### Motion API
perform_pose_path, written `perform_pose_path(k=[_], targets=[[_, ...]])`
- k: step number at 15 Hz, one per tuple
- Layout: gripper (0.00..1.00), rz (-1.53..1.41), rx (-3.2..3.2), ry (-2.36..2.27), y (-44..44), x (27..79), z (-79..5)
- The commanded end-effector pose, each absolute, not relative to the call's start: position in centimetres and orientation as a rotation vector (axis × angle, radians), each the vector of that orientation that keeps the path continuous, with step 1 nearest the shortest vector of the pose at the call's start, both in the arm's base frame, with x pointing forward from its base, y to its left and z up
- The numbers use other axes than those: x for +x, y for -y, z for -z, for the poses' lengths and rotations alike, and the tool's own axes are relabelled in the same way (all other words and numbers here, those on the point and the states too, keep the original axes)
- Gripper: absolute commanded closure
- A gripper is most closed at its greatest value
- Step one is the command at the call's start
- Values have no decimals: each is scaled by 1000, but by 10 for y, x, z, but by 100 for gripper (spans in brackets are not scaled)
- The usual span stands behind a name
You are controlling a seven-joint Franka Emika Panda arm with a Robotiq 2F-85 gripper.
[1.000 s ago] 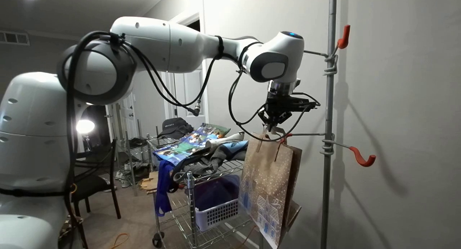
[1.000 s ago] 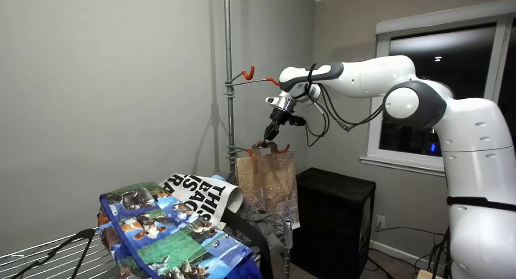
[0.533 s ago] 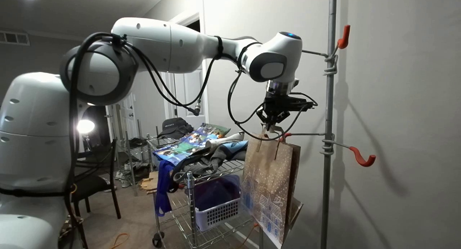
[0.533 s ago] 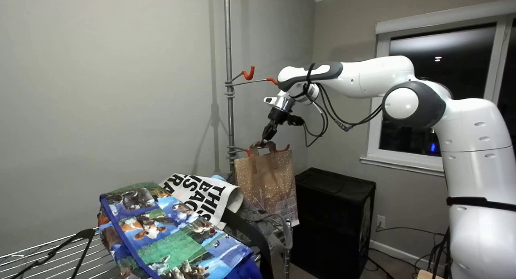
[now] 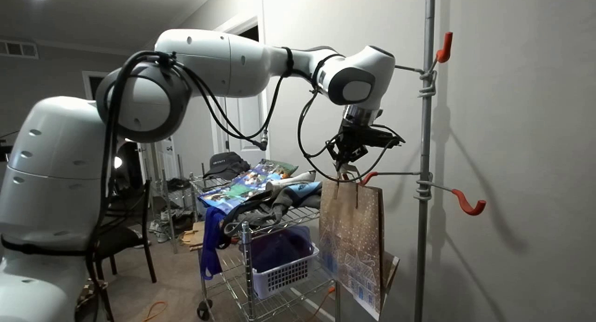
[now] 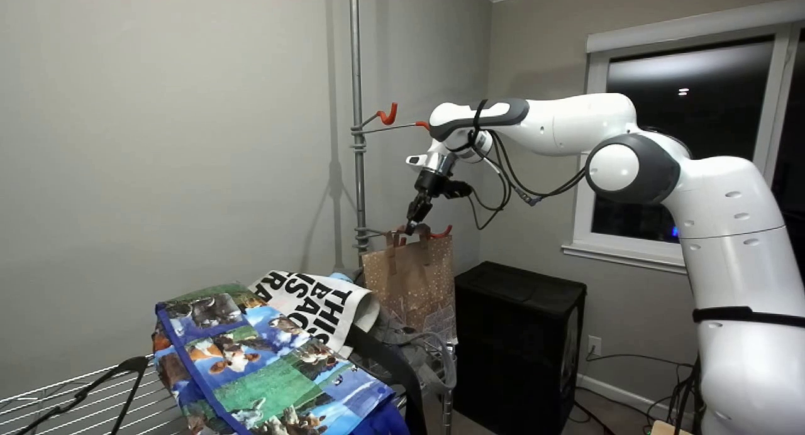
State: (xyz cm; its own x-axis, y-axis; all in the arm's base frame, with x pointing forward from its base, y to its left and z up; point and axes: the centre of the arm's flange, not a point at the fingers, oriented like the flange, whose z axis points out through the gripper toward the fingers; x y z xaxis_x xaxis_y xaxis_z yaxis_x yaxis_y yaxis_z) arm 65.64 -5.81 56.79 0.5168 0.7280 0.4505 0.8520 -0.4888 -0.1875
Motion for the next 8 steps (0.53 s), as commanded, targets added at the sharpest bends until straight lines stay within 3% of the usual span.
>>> perform_pose_path(k=[1, 8], targets=[[96, 466, -2386, 1247, 63, 673, -573], [96, 694, -2543, 1177, 65, 686, -574]])
